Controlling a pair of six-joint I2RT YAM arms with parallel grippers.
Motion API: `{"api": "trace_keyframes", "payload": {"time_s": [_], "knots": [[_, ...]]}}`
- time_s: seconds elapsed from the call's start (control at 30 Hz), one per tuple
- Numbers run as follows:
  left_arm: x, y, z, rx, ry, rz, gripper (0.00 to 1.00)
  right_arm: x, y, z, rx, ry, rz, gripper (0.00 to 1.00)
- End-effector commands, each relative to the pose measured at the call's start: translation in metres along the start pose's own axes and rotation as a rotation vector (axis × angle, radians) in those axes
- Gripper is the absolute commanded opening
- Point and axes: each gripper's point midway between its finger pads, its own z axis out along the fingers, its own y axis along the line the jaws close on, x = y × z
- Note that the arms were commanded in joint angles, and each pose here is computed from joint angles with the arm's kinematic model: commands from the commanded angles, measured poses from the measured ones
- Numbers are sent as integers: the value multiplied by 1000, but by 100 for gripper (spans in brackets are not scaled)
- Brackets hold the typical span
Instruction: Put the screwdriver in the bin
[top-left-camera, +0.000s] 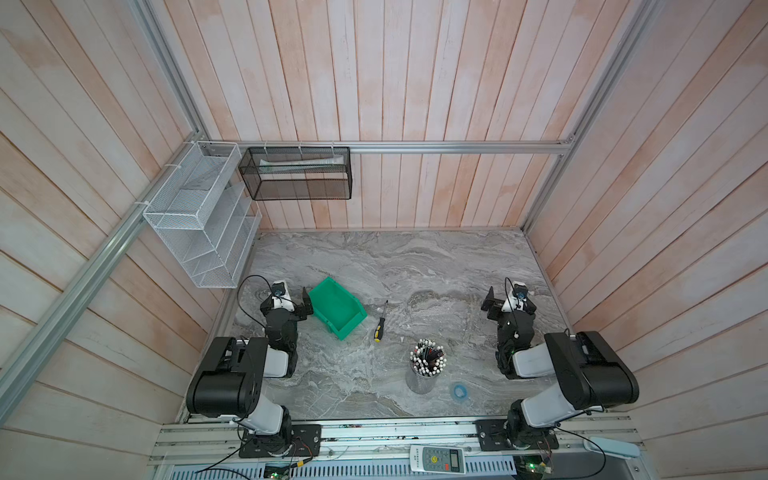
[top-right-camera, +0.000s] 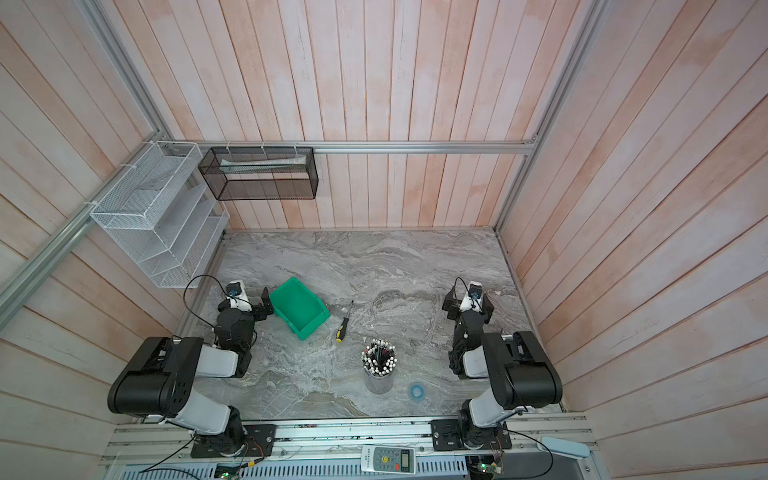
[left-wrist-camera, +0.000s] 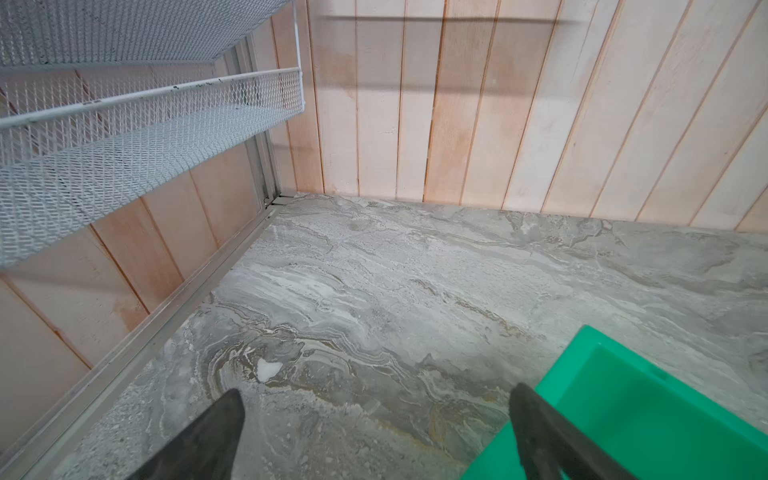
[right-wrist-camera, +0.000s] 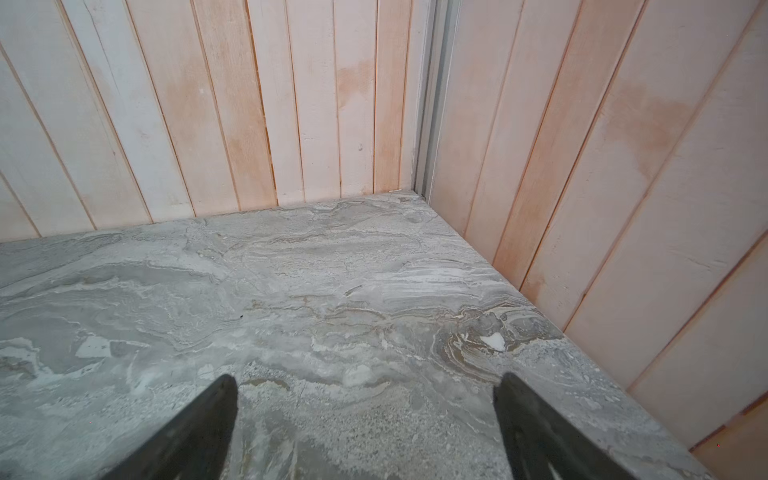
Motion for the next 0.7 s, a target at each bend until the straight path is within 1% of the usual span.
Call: {"api": "trace_keyframes", "payload": {"time_s": [0.0,0.67], "knots": [[-9,-1,3,7,-18,-12,100,-3,1,1,-9,-9,16,98],[-9,0,4,22,-14,-20,100,-3,1,1,-8,-7,15,99]]}}
